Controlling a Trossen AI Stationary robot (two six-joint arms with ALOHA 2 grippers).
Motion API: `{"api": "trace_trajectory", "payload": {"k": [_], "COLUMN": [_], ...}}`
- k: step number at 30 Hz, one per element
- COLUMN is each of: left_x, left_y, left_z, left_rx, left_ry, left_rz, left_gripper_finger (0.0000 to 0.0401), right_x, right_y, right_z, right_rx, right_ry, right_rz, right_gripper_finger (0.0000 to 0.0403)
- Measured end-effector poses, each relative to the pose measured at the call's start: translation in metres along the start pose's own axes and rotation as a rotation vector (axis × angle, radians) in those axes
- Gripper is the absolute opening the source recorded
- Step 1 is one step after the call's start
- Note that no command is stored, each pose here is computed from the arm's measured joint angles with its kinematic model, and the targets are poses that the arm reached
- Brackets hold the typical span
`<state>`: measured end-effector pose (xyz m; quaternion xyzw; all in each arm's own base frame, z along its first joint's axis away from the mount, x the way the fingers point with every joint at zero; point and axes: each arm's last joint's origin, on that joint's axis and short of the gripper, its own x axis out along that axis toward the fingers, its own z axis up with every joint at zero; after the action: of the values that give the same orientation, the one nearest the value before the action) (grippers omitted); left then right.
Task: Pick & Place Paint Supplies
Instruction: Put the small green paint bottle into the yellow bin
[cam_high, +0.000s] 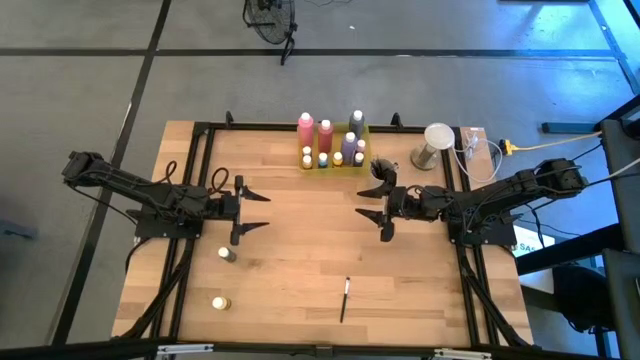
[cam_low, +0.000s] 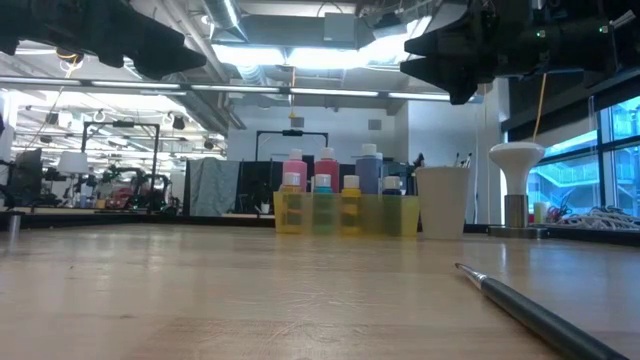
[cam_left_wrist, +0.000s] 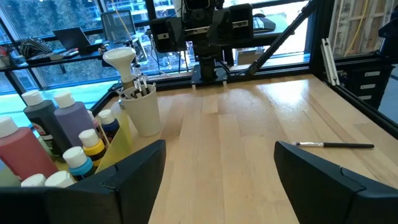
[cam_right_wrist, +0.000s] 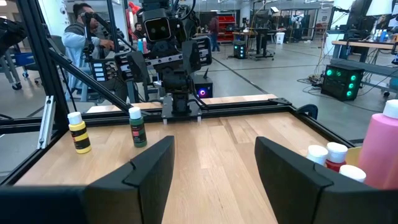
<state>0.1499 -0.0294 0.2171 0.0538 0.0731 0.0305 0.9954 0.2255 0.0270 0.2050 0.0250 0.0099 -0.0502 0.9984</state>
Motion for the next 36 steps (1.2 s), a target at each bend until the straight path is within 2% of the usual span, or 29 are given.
{"api": "trace_trajectory", "payload": {"k": [36], "left_x": [0.0], "left_y": [0.0001], "left_z": [0.0], "left_rx": [0.0], "left_ry": [0.0], "left_rz": [0.001], "left_gripper_finger": [0.0297], "right_x": [0.0], "right_y": [-0.0007], "right_z": [0.0001], "right_rx": [0.0], "right_ry": [-0.002], "right_rz": [-0.024], "right_gripper_finger": [0.0227]}}
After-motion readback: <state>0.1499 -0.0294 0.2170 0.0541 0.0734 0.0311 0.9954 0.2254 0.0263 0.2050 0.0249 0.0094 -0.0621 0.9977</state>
